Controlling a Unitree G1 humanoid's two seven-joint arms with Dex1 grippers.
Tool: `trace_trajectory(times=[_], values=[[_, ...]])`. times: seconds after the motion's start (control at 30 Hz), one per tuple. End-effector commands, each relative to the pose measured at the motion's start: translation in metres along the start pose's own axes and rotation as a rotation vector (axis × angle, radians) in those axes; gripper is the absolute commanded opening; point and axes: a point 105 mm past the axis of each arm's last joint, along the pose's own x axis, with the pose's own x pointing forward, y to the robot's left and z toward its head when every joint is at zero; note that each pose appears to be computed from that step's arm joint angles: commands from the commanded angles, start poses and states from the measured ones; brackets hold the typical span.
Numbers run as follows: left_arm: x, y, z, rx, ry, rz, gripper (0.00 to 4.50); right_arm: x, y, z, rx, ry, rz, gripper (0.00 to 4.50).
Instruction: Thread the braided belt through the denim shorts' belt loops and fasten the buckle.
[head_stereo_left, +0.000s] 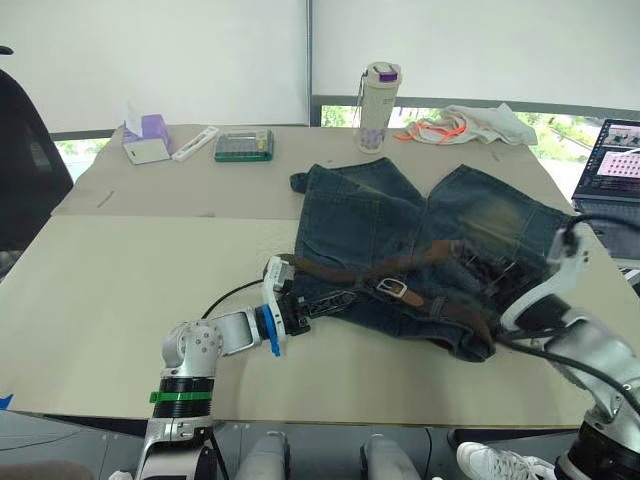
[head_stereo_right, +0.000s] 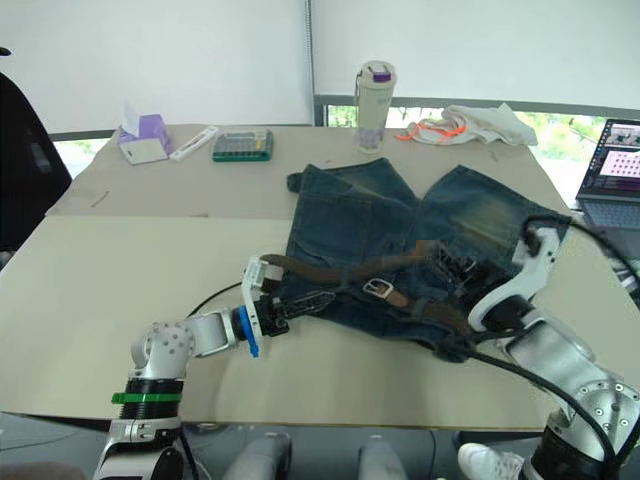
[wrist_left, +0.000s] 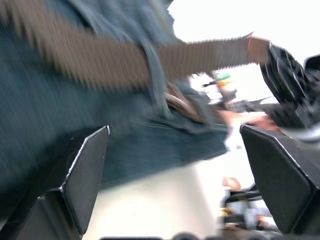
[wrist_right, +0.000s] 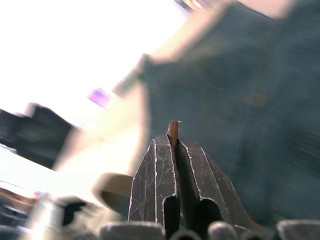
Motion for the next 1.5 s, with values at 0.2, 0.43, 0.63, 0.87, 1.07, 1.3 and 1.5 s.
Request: trace_trajectory(times=[0.2,0.43,0.63,0.87,1.07,1.3,1.5], values=[[0.028,-0.081,0.019,-0.045,-0.141,-0.39,4.47,0.028,0.068,-0.007,0.268,-0.054,0.274,0.0],[0.035,-0.093,0.044,-0.183,-0.311,-0.433,4.47,0.041,0.079,-0.02,0.324,-0.05,0.298,0.0],[0.028,-0.085,0.068,-0.316,-0.448,-0.424,4.47,0.04,0.071,-0.023,0.321,-0.061,0.258,0.0],[0.031,-0.085,0.065,-0.356,-0.423,-0.414,4.47,0.036,0.064,-0.025,0.314,-0.068,0.23,0.0],[0.031,-0.085,0.067,-0.386,-0.426,-0.425,4.47,0.034,0.062,-0.031,0.289,-0.046,0.22,0.0],[0.034,-0.08,0.066,-0.391,-0.407,-0.414,2.23,0.033,0.061,-0.035,0.268,-0.034,0.218,0.0],[0.032,-0.073,0.065,-0.381,-0.398,-0.379,0.21,0.031,0.057,-0.036,0.251,-0.031,0.21,0.0]])
